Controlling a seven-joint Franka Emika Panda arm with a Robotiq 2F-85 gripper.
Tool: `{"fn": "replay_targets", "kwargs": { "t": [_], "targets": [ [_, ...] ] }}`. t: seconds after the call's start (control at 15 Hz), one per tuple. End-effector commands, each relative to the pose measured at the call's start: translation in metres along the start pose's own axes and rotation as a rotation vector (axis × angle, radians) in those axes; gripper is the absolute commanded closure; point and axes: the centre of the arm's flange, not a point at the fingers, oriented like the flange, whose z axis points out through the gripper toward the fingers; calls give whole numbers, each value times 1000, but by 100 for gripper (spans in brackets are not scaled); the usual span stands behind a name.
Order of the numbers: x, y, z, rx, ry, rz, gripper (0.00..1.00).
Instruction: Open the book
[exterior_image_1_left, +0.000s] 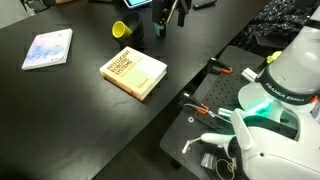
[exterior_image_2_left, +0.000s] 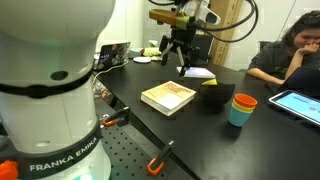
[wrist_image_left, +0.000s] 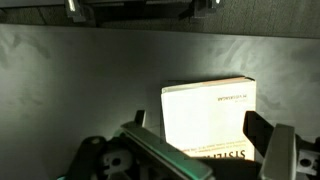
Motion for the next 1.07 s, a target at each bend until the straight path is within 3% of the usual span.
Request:
{"fn": "replay_targets", "kwargs": {
  "t": [0.0, 0.27, 0.53, 1.0],
  "targets": [
    [31, -7, 61, -9, 41, -20, 0],
    [58, -1, 107, -27, 26, -14, 0],
    [84, 4, 147, 14, -6, 6, 0],
    [126, 3, 174, 106, -29, -16, 0]
  ]
}}
